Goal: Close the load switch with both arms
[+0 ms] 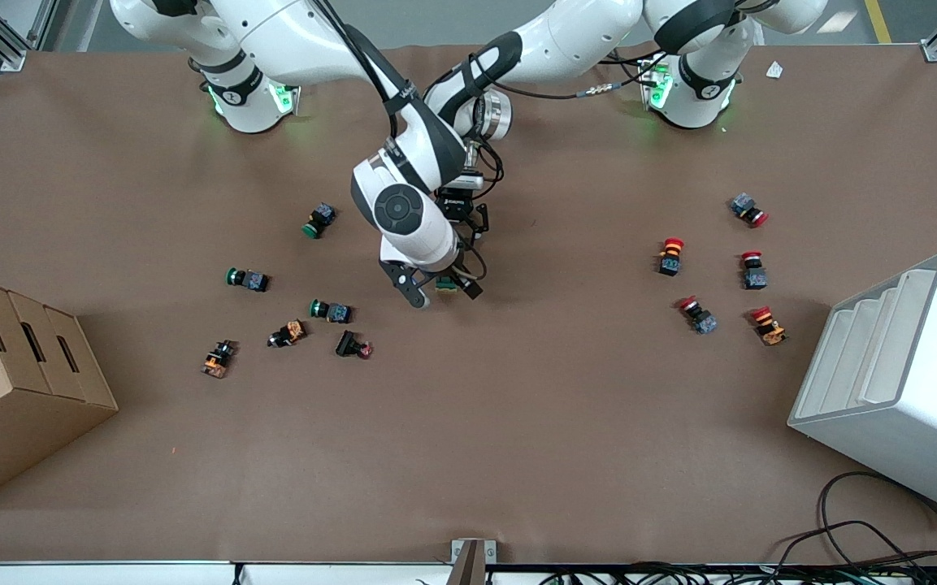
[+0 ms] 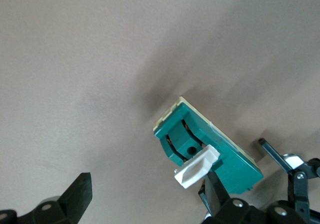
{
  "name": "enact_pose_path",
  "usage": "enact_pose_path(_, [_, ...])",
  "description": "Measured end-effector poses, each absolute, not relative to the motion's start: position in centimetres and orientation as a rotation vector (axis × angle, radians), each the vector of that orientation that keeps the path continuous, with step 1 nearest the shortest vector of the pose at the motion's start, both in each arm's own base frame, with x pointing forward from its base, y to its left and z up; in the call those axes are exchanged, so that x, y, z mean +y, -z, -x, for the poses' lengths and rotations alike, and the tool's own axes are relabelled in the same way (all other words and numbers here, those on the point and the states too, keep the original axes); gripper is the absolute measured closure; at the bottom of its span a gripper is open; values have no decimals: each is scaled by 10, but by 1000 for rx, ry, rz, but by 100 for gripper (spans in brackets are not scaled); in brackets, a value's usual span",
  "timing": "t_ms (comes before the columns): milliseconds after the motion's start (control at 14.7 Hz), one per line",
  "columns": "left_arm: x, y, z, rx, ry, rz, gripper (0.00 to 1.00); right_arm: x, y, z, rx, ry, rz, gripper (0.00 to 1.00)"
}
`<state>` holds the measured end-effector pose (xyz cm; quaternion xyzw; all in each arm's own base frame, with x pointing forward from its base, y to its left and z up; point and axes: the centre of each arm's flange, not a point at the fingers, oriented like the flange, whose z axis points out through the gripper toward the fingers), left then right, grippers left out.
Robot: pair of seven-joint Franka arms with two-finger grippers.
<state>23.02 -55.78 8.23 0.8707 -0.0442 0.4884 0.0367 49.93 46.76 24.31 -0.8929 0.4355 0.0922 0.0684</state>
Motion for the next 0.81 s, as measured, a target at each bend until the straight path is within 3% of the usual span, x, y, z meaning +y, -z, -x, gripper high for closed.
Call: enact_pose_path(815, [-558,-82,-231,-136,-1502,-2673,0,460,-220,-530,1344,-229,2641,0])
